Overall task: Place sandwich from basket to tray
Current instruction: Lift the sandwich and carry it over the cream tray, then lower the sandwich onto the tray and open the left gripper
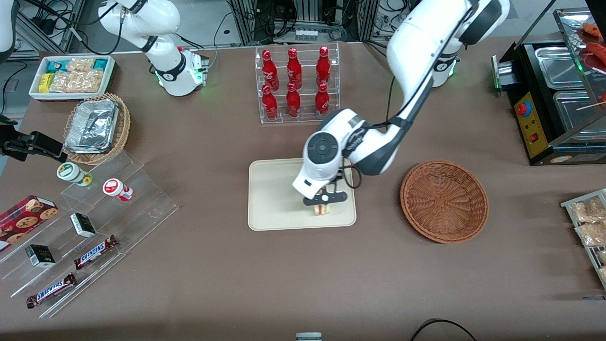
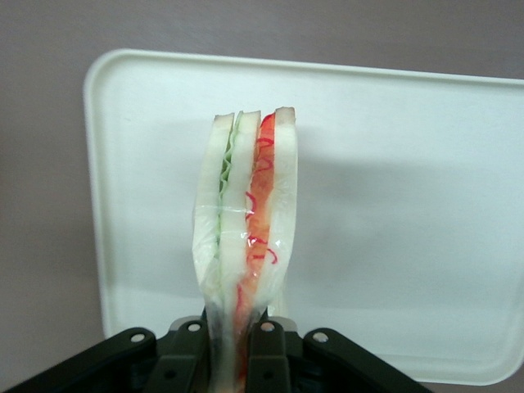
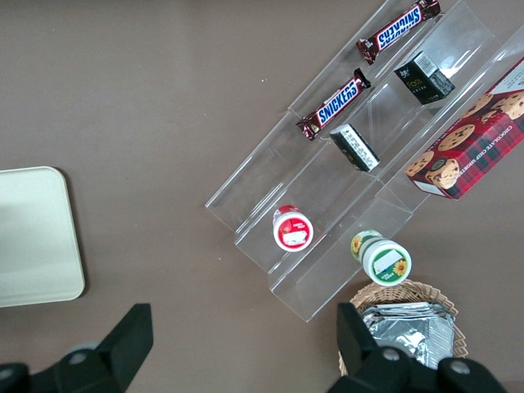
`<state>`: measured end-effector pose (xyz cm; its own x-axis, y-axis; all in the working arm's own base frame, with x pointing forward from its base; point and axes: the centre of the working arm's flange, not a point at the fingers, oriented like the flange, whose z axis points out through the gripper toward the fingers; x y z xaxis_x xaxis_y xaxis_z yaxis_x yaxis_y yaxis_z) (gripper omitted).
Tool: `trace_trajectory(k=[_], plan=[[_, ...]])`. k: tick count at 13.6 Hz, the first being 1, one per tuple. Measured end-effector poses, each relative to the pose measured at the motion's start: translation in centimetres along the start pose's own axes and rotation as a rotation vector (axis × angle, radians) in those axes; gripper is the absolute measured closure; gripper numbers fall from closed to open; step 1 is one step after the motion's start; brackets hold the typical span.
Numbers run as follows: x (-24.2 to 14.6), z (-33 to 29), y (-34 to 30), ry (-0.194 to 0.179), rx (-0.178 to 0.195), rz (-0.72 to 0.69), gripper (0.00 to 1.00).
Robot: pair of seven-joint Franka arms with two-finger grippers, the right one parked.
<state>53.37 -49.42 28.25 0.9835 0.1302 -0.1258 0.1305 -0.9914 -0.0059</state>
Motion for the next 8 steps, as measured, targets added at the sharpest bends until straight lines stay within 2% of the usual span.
trace_trajectory(k=[7, 8], plan=[[-0.6, 3.7, 3.3, -0.018, -0.004, -0.084, 0.85], [-0.7, 4.2, 3.4, -0.021, -0.001, -0.092, 0.79]])
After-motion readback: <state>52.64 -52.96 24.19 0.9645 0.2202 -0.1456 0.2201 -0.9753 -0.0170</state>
